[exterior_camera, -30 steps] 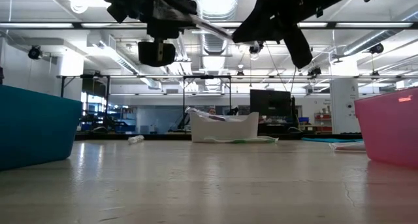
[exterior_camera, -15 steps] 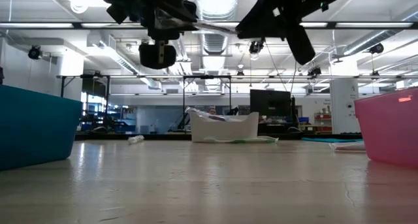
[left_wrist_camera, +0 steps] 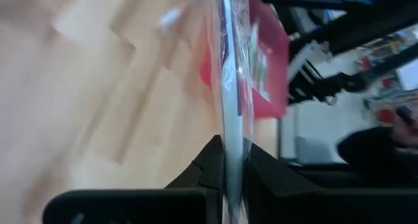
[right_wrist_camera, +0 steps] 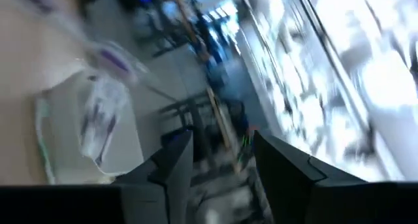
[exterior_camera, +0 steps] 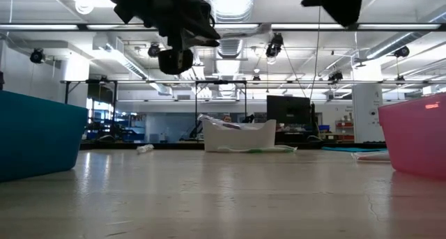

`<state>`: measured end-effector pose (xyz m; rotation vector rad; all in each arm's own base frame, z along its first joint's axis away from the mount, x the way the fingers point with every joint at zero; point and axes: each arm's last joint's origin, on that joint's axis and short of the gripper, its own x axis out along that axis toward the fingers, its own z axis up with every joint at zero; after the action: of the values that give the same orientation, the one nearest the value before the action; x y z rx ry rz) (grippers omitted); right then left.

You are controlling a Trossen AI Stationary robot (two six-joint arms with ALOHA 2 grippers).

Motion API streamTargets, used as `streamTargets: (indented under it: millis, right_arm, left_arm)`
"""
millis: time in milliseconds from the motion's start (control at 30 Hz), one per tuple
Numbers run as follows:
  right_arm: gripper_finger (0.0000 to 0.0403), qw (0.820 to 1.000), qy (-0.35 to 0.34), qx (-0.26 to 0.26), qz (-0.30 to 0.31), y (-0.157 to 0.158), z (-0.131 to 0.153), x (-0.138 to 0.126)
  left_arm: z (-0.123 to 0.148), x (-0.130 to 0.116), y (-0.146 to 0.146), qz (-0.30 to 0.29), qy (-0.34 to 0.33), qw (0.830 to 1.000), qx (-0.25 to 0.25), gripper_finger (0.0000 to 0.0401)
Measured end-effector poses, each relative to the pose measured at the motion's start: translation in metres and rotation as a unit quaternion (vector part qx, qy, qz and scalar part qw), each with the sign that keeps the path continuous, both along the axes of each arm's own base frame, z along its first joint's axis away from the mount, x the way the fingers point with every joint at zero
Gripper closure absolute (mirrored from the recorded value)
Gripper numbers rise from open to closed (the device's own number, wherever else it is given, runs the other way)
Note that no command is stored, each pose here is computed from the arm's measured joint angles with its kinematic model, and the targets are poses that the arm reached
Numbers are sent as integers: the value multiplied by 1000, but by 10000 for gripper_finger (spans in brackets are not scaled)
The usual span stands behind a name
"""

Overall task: Pick & Place Toothbrushes
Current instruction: Put the violet toothbrush into the white bin

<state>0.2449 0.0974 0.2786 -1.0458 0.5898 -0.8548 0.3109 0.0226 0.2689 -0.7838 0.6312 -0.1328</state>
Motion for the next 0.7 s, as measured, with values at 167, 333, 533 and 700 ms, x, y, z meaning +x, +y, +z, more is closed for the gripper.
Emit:
streamTargets:
  millis: [167,333,533,700]
  right_arm:
    - [230,983,-159,91,-17,-1,4,-22]
    - [220,961,-224,162,21,-11,-3,-42]
    - [224,915,-274,281,96,-23,-18,-61]
    - [239,870,-289,374,140,-31,-32,-66]
  left_arm:
    - [3,3,4,24,-39,994,98,371]
    - [10,7,6,27,-96,980,170,372]
    - [21,12,8,42,-188,950,246,372]
    - [17,13,10,54,-260,911,317,372]
